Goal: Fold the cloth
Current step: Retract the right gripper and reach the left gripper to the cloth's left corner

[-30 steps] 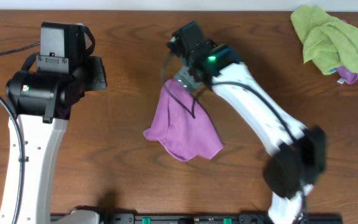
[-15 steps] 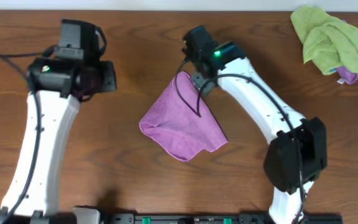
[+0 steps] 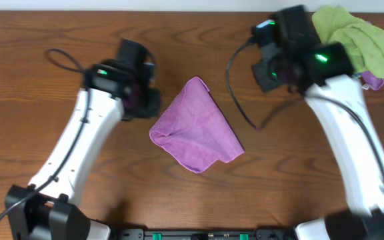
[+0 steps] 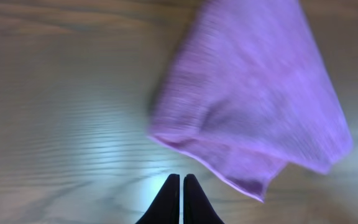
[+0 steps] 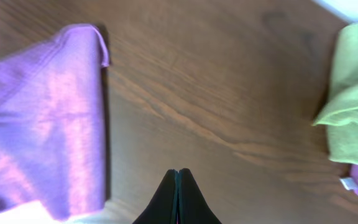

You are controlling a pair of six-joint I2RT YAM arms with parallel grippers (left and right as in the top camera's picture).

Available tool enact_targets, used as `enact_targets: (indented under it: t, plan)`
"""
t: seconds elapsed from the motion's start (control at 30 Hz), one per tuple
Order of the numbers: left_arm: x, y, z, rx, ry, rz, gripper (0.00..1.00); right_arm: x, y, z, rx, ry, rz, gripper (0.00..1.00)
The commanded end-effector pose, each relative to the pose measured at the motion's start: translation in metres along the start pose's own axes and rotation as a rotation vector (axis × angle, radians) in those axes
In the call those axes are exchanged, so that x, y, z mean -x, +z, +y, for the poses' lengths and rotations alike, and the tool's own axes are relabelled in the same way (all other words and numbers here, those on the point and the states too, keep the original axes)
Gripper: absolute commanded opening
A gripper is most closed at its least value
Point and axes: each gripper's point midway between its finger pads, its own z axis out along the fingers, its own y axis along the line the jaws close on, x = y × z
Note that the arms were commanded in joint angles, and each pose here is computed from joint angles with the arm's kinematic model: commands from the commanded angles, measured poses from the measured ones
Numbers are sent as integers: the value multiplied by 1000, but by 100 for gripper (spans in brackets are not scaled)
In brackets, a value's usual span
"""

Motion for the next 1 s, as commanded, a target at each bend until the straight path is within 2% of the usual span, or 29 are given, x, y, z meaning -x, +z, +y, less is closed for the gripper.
enact_targets:
  t: [0.0, 0.17, 0.33, 0.6, 0.87, 0.97]
  plan:
    - [-12, 12, -20, 31, 77, 13, 6, -6, -25, 5, 39, -9, -43, 2]
    - [-35, 51, -22, 39, 74, 45, 6, -47, -47, 5, 22, -5, -73, 1]
    - [-43, 73, -17, 36, 72, 53, 6, -71, -52, 5, 15, 16, -74, 1]
    - [-56, 114, -16, 25, 67, 156, 6, -75, -53, 7, 23, 22, -72, 2]
    - [-53, 144, -12, 38, 82, 174, 6, -74, -53, 7, 22, 22, -75, 2]
    - [-47, 151, 3, 125, 89, 153, 6, -74, -53, 7, 23, 22, -75, 2]
